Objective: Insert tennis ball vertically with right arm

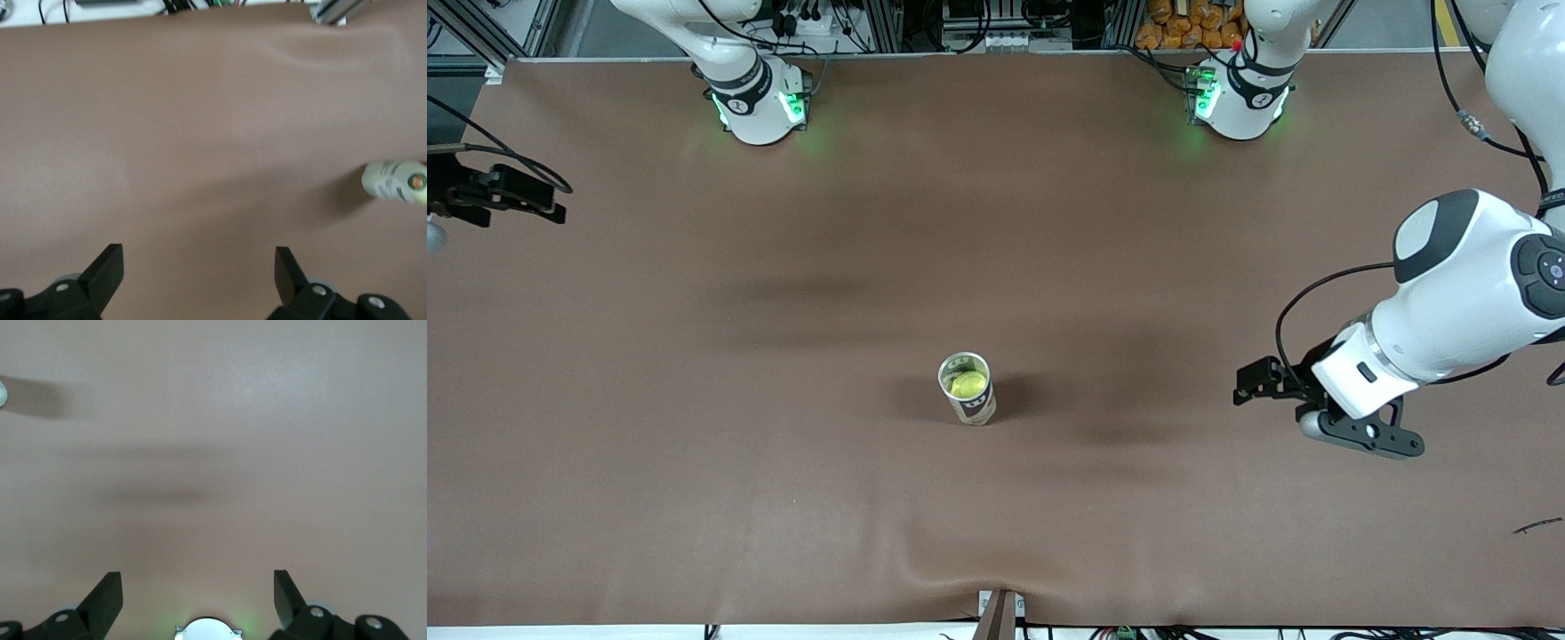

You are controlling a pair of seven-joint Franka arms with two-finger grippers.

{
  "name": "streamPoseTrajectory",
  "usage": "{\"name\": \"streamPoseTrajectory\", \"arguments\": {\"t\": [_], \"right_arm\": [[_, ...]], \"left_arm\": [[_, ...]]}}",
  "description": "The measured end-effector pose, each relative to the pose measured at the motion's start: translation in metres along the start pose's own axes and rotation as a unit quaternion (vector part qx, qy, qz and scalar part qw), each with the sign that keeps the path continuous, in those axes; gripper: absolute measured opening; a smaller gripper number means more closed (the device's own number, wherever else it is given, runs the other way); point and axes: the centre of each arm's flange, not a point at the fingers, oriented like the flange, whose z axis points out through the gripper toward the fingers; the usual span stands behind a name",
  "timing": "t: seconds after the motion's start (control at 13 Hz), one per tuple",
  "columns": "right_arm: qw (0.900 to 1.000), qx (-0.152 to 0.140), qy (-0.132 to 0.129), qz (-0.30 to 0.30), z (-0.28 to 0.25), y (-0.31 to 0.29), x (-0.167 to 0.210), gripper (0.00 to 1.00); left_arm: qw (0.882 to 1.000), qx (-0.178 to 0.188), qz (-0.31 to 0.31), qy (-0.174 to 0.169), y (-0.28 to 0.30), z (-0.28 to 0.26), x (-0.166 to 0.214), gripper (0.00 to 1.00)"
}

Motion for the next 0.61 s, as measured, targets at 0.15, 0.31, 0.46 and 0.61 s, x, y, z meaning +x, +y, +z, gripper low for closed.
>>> {"name": "streamPoseTrajectory", "arguments": {"t": [0.15, 0.31, 0.46, 0.61], "right_arm": [[1.0, -0.001, 0.002, -0.004, 0.001, -0.005, 0.002, 1.0], [1.0, -0.001, 0.003, -0.004, 0.001, -0.004, 0.002, 1.0], [1.0, -0.001, 0.003, -0.003, 0.001, -0.003, 0.002, 1.0], [1.0, -0.001, 0.003, -0.003, 0.001, -0.003, 0.002, 1.0]], "left_arm": [[1.0, 0.012, 0.006, -0.023, 0.007, -0.015, -0.009, 1.0], [0.998, 0.029, 0.012, -0.048, 0.014, -0.03, -0.02, 1.0], [0.997, 0.043, 0.018, -0.067, 0.022, -0.045, -0.03, 1.0], [0.995, 0.045, 0.022, -0.081, 0.028, -0.059, -0.04, 1.0]]}}
